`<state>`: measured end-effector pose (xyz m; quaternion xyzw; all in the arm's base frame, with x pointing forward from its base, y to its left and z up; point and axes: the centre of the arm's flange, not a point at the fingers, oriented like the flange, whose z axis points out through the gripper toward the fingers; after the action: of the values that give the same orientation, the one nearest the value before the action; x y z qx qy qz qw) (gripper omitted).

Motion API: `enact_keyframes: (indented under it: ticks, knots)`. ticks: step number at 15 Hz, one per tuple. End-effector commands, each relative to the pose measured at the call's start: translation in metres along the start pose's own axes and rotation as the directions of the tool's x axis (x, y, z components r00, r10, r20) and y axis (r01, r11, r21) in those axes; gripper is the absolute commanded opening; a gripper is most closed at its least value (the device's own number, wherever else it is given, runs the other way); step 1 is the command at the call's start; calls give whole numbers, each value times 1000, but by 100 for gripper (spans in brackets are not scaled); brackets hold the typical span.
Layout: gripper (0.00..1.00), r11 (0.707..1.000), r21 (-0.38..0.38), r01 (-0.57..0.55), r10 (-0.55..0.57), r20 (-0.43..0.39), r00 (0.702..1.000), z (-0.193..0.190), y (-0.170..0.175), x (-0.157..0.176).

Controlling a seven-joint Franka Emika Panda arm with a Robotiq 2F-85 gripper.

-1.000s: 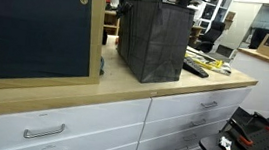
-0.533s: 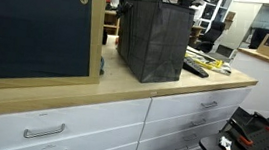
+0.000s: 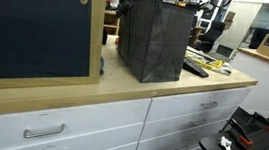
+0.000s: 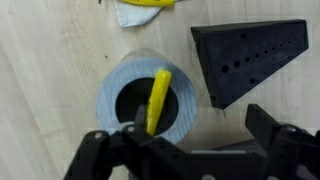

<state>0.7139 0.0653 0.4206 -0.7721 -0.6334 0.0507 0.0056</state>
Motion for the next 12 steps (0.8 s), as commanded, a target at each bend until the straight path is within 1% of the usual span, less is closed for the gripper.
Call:
enact_keyframes:
  ticks: [1, 5, 12]
  knots:
    - [100, 998, -24, -58, 58, 11, 998, 1, -32, -23]
    - [100, 996, -52, -71, 72, 23, 997, -7, -25, -31]
    - [100, 993, -93, -69, 69, -9, 998, -11, -11, -20]
